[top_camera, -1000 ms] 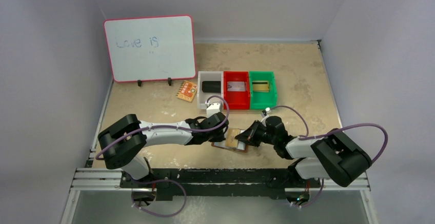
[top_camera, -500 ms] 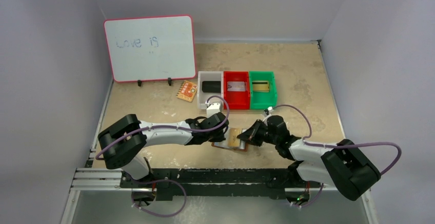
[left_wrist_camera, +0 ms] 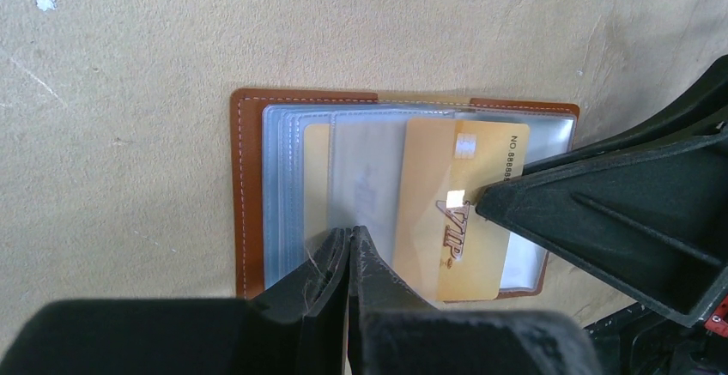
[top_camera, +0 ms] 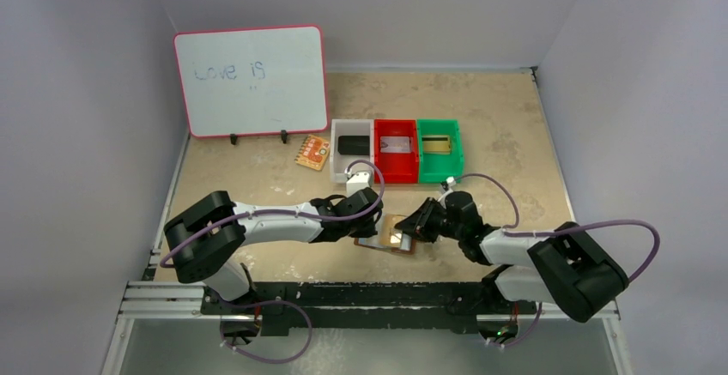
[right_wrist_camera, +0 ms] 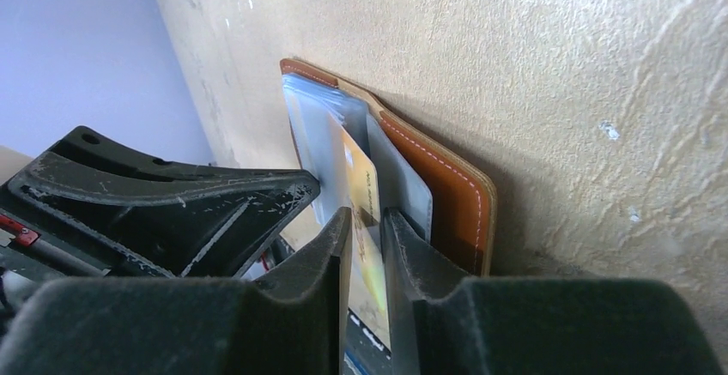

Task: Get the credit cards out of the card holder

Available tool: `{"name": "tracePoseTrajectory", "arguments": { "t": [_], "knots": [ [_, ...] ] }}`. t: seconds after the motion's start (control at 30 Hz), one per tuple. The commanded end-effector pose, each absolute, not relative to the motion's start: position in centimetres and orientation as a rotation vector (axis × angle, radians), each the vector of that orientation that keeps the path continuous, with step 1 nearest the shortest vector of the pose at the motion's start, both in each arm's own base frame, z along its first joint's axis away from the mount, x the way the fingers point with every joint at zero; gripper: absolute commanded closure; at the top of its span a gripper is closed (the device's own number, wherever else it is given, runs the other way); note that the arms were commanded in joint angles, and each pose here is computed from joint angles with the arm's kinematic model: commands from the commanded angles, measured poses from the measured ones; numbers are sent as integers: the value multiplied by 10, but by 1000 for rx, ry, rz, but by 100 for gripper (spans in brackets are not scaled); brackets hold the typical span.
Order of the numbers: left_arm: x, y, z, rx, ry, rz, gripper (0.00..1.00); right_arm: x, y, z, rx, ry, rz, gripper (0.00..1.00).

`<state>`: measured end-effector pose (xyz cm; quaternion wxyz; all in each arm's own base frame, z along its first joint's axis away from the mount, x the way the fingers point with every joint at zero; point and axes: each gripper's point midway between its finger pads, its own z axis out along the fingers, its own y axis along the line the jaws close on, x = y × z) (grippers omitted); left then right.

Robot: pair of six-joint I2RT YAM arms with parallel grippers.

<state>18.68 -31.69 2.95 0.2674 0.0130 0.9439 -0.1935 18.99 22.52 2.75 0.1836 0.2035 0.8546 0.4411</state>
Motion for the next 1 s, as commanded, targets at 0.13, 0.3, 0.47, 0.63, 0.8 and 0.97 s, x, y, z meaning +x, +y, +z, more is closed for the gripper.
{"name": "tracePoseTrajectory", "arguments": {
  "t": [0.13, 0.3, 0.47, 0.63, 0.8, 0.97],
  "knots": [
    [172, -273, 5, 68, 2632, -296, 100, 203, 231, 51, 518, 2312, 1302, 100],
    [176, -268, 16, 43, 2598, -286, 100, 208, 214, 59, 527, 2293, 1169, 100],
    [179, -265, 22, 12, 2573, -282, 100, 209, 205, 70, 509, 2251, 1117, 100],
    [185, -265, 36, -20, 2529, -312, 92, 212, 205, 90, 427, 2195, 1119, 100],
    [191, -266, 57, -49, 2470, -361, 78, 219, 207, 124, 287, 2070, 1130, 100],
    [195, -268, 71, -74, 2423, -399, 69, 234, 188, 176, 116, 1847, 979, 100]
  ]
}}
